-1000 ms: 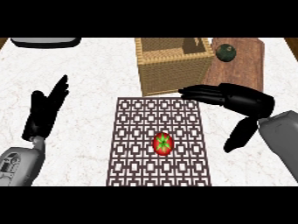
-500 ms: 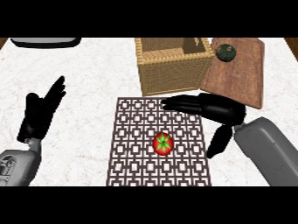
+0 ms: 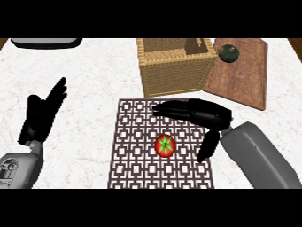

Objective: Pick the tomato from the placemat and place it in the basket

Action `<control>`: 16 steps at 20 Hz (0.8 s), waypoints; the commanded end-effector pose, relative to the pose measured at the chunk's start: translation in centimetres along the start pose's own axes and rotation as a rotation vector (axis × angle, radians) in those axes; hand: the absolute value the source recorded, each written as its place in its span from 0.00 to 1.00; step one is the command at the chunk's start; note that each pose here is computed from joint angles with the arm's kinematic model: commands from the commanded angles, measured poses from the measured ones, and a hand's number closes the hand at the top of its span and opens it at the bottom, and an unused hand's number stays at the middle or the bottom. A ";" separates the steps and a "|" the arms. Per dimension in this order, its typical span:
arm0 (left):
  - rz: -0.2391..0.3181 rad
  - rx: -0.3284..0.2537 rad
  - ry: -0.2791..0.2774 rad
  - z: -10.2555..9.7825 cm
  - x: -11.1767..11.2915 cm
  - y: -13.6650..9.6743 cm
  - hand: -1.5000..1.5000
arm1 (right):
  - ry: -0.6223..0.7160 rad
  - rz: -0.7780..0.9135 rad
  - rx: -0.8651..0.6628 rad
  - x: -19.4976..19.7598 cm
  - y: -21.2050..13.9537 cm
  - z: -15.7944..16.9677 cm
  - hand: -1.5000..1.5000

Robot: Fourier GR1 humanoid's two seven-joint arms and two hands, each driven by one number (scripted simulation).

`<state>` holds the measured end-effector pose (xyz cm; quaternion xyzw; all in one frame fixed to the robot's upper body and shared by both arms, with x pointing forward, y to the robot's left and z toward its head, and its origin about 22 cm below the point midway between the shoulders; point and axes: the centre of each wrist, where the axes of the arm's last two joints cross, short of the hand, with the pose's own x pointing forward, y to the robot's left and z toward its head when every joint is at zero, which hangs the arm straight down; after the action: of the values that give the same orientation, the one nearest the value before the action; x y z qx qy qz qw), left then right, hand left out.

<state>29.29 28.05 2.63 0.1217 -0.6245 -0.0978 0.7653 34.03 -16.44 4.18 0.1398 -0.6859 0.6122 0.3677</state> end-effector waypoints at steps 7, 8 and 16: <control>0.001 0.015 -0.006 0.2 -0.9 -0.9 0.50 | -0.012 -0.018 0.035 1.1 1.3 -1.2 0.00; -0.011 -0.001 0.014 -0.2 -1.2 -1.3 0.50 | -0.011 -0.014 0.054 0.3 1.2 -2.1 0.00; -0.010 -0.008 -0.005 -1.2 -1.0 -0.1 0.50 | 0.024 -0.041 0.094 -1.4 3.4 -3.6 0.00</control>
<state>29.88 27.48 2.25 0.1230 -0.6236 -0.1006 0.7654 32.79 -12.94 1.59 0.1479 -0.6592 0.6341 0.3761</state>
